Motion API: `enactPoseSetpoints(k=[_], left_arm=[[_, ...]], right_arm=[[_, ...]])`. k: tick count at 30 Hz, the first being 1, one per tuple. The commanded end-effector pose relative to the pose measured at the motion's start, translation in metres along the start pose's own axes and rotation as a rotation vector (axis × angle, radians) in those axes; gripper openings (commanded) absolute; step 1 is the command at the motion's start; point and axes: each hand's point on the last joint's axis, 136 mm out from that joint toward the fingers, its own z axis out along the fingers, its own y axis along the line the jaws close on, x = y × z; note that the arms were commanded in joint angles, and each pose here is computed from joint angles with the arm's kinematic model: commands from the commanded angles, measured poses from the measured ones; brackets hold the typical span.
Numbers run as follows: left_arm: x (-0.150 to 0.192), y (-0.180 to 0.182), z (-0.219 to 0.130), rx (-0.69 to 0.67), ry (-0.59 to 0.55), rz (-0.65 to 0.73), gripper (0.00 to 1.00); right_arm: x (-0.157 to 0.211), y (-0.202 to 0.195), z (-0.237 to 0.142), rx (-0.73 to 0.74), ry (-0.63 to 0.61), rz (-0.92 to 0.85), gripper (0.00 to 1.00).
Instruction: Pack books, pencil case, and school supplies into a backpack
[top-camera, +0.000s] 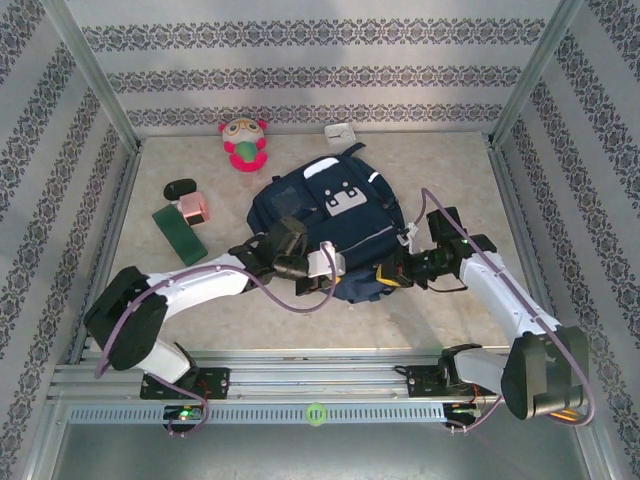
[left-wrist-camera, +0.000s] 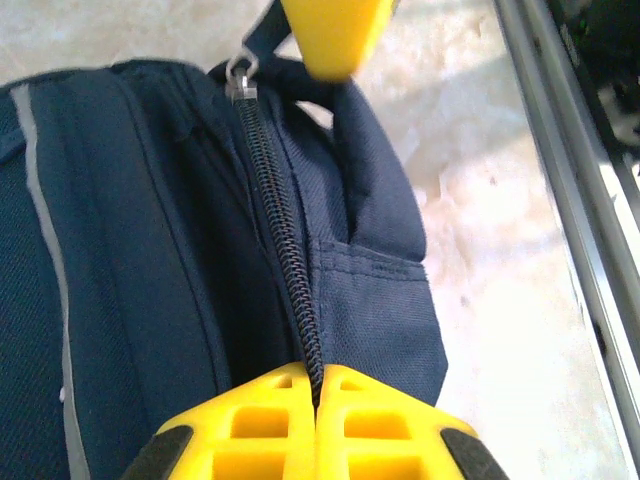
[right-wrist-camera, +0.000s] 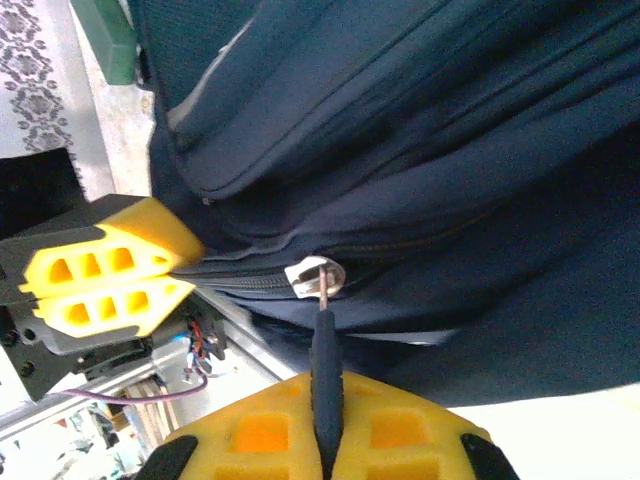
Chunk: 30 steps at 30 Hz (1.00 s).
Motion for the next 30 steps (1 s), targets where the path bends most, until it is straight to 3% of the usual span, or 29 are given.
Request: enactPoseSetpoints(k=[1,5,7,9,11,15,20,27,28,30], left_arm=[[0.039,-0.02,-0.021,0.059,0.116,0.008,0.0],[0.056,-0.026,-0.034,0.058,0.193,0.032,0.03],[0.055,-0.026,-0.036,0.054,0.195,0.024,0.13],[0.042,-0.024,-0.037,0.049,0.164,-0.004,0.35],[0.023,-0.01,-0.034,-0.023,0.15,-0.046,0.49],[-0.021,0.007,-0.024,-0.108,0.077,-0.119,0.63],[-0.051,0.012,0.004,-0.137,-0.033,-0.174,0.7],[-0.049,-0.002,0.048,-0.057,-0.017,-0.215,0.79],[-0.045,0.001,0.051,-0.079,-0.008,-0.219,0.75],[-0.037,0.005,0.055,-0.103,0.016,-0.22,0.57]], right_arm=[[-0.004,-0.015,-0.006,0.082,0.008,-0.039,0.0],[-0.005,-0.009,0.002,0.048,0.035,-0.053,0.0],[-0.003,-0.004,0.007,0.036,0.05,-0.07,0.0],[0.0,0.0,0.011,0.014,0.063,-0.076,0.0],[0.002,0.001,0.013,0.011,0.068,-0.079,0.0],[0.003,0.002,0.013,0.008,0.067,-0.084,0.0],[0.003,0.003,0.013,0.008,0.068,-0.086,0.0],[0.001,0.009,0.013,0.004,0.068,-0.097,0.0],[0.001,0.009,0.013,0.004,0.068,-0.1,0.0],[-0.001,0.01,0.012,0.009,0.06,-0.103,0.0]])
